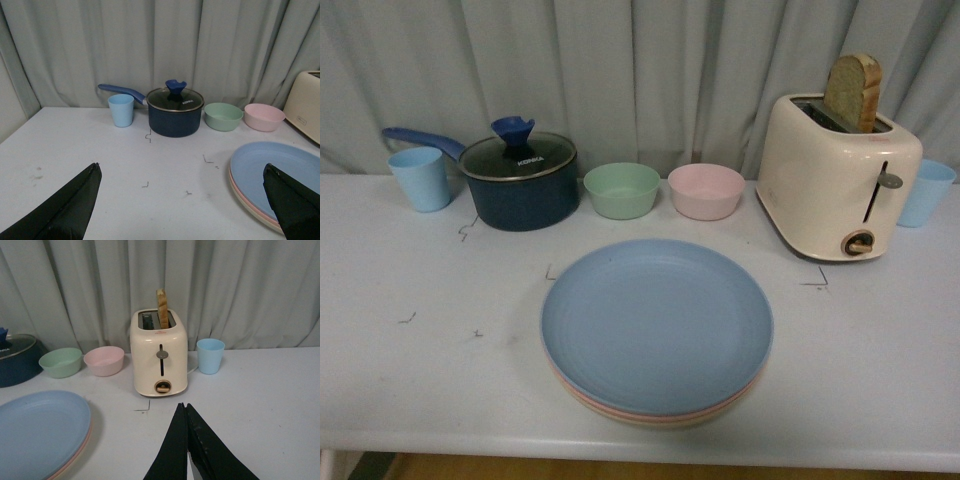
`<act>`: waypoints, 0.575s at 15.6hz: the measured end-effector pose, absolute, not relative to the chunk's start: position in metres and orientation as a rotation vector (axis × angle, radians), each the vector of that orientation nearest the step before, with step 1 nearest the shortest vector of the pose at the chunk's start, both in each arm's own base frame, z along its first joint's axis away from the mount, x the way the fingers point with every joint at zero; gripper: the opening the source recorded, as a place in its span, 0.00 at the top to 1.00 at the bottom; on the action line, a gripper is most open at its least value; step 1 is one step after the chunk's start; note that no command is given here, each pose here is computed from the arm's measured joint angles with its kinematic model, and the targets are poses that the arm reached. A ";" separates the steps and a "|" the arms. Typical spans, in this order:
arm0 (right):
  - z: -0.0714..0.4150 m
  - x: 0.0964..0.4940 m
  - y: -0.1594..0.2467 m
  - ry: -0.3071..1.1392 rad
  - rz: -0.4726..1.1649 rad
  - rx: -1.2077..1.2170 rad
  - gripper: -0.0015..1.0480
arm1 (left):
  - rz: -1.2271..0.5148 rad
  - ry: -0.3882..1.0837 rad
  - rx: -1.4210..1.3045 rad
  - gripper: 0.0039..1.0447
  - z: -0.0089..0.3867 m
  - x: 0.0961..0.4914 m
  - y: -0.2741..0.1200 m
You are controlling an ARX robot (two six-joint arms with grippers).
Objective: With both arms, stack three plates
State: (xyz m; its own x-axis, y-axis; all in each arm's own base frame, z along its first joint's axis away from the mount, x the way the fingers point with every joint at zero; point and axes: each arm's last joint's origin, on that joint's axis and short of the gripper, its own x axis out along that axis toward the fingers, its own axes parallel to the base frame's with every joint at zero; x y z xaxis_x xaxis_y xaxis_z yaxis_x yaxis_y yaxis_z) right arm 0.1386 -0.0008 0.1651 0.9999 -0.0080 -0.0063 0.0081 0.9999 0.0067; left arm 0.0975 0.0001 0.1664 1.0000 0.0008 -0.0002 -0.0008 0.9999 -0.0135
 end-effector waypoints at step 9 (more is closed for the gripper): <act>0.171 0.117 -0.001 -0.014 -0.008 0.007 0.98 | 0.001 0.000 -0.014 0.06 0.166 0.098 0.000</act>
State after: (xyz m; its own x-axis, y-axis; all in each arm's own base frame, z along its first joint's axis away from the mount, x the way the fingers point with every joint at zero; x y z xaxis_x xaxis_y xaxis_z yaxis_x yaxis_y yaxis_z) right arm 0.1170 -0.0007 0.1706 0.9999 -0.0084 0.0139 0.0083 0.9999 0.0067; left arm 0.0975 0.0001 0.1664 1.0000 0.0008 -0.0002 -0.0008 0.9999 -0.0135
